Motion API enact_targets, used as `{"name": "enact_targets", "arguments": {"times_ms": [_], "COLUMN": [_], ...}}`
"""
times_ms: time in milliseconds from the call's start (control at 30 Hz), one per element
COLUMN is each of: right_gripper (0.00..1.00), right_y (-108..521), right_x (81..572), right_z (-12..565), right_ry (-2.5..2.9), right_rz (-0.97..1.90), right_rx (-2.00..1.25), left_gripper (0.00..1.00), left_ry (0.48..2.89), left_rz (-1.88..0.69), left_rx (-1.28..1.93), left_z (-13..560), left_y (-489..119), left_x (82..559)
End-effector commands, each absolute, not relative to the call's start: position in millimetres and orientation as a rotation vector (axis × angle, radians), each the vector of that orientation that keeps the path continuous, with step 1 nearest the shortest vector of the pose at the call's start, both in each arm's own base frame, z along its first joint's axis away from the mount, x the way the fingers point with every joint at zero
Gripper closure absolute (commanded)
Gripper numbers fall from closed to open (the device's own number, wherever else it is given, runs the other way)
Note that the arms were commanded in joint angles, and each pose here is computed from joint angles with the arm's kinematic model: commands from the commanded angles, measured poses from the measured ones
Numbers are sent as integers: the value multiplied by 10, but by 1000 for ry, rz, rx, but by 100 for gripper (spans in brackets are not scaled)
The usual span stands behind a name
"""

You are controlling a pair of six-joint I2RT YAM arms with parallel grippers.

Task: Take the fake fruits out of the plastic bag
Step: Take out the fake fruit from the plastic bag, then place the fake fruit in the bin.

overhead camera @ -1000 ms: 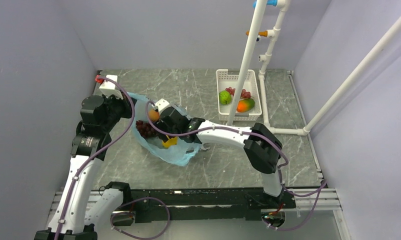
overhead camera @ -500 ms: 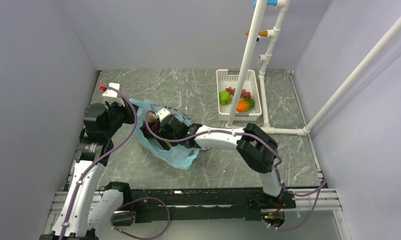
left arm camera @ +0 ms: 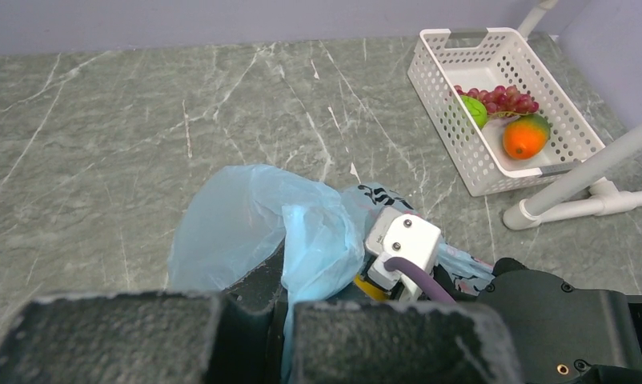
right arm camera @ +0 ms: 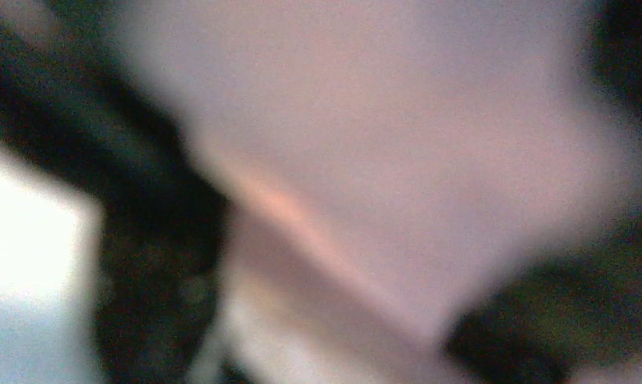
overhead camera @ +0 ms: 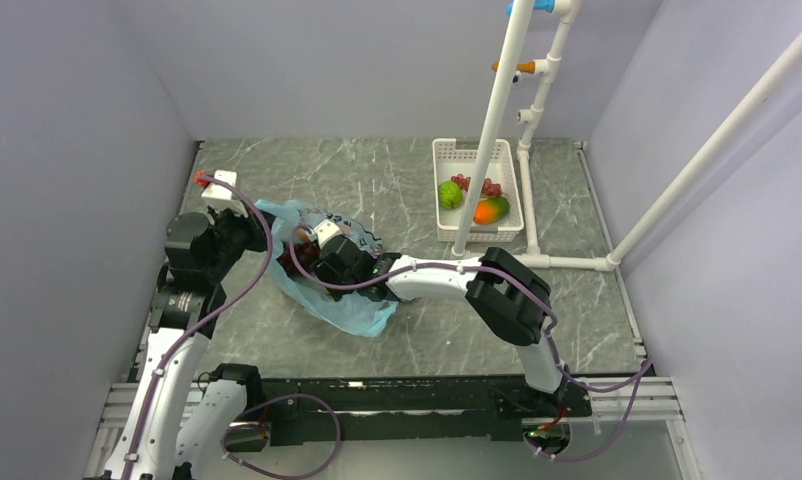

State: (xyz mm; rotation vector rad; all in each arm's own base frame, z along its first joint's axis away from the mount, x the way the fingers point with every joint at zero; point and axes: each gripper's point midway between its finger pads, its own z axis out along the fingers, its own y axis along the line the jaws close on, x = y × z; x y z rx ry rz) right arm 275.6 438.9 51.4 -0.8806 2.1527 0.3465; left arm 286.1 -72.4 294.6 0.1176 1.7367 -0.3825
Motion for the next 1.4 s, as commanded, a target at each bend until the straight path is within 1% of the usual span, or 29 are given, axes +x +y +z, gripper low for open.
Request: {"name": "enact_targets", "arguments": {"times_ms": [0, 167, 300, 433, 500, 600, 833, 900, 967, 1033, 1067, 1100, 1200, 1233, 1367], "right_gripper": [66, 70, 78, 83, 87, 89, 92, 95, 96, 96, 98, 100, 100, 100, 100], "right_y": [4407, 4426, 4480, 4537, 4552, 4604, 4646, 4521, 4334, 4128, 4024, 3908, 3493, 3328, 2582], "right_x": [2750, 2754, 2752, 2754, 2764, 2728, 2419, 2352, 2299, 2260, 2254, 2250, 2303, 2323, 2418], "right_z": [660, 1119, 1500, 1806, 1943, 2164, 2884, 3108, 3319, 3442, 3450, 3447, 3313, 3183, 2965], "right_ry": [2109, 2012, 1938, 1859, 1844, 1797, 1656, 1622, 1583, 1559, 1562, 1567, 1606, 1631, 1664], "right_rz": [340, 395, 464, 521, 539, 610, 905, 938, 955, 943, 917, 890, 772, 719, 516], "right_rx": [-862, -811, -787, -778, -761, -747, -732, -702, -658, -625, -614, -598, -498, -467, -255], "left_gripper": [100, 100, 100, 100, 100, 100, 100, 100, 100, 100, 100, 100, 100, 100, 100], "left_ry": [1677, 1681, 1686, 1687, 1679, 1687, 1708, 1713, 1712, 1718, 1726, 1732, 1734, 1726, 1729], "left_rz": [-399, -408, -409, -423, -416, -415, -410, -417, -420, -417, -416, -420, -436, -438, -458], "left_rx": [135, 138, 132, 143, 137, 140, 121, 124, 123, 117, 114, 116, 125, 123, 127], "left_z": [3132, 3117, 3085, 3094, 3084, 3090, 3042, 3039, 3035, 3019, 3011, 3015, 3018, 3026, 3051], "left_y": [-752, -767, -765, -791, -777, -779, -761, -772, -776, -771, -766, -773, -799, -800, -830], "left_x": [2884, 2890, 2908, 2891, 2896, 2901, 2929, 2927, 2930, 2940, 2946, 2941, 2920, 2921, 2905]}}
